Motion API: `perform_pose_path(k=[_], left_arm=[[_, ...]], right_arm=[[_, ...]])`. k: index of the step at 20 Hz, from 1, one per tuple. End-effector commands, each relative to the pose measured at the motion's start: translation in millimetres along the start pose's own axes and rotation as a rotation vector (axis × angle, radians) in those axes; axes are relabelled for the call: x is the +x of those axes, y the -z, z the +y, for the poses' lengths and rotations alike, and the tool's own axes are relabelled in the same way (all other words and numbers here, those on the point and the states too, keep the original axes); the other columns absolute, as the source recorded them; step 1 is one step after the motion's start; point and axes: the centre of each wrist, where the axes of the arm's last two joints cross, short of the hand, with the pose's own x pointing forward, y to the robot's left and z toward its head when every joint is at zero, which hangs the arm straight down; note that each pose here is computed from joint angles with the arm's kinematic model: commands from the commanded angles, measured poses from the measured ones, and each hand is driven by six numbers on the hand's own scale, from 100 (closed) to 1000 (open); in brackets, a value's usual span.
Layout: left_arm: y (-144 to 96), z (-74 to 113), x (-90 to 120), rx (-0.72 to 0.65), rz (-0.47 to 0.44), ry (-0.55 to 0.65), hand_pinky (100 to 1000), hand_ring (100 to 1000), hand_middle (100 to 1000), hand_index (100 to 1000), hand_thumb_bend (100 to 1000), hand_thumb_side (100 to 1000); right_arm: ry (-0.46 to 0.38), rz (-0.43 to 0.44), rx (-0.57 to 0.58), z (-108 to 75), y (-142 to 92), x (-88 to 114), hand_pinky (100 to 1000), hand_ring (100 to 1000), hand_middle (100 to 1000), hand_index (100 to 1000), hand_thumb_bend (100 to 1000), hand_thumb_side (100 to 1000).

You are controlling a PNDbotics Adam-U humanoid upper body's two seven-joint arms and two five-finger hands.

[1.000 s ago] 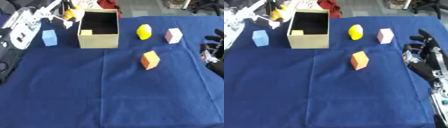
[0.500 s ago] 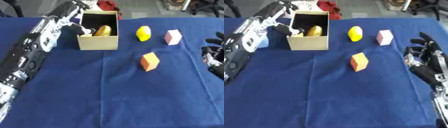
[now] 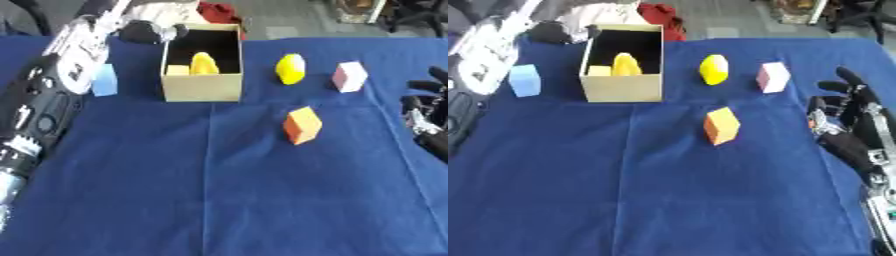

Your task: Pick up objects on the table and place them in the box.

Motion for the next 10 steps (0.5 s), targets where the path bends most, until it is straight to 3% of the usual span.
perform_pose_path(k=[1,3,6,10], left_arm=[[-9.5,50.1,-3.3,0.022,-0.026,0.030,824,757,784,885,603,543],[-20.1,59.6,-12.2,-0.057,-0.015,0.078,827,765,793,889,584,538],[-35.0,63.7,-32.4,-0.219,0.032,0.157,829,782,804,890,569,456],[-47.0,51.2,-63.8,-0.413,0.147,0.210,825,789,805,890,546,366]], right_arm=[[-0.020,-0.016,-0.013,-9.1,2.6,4.1,732,735,776,964,119,282],[-0.022,-0.016,-0.014,-9.9,2.4,4.0,732,734,775,964,119,283],[-0.023,-0.016,-0.014,-10.5,2.2,4.0,732,733,773,964,116,284],[-0.023,-0.016,-0.014,-10.5,2.2,4.1,732,732,771,964,116,285]])
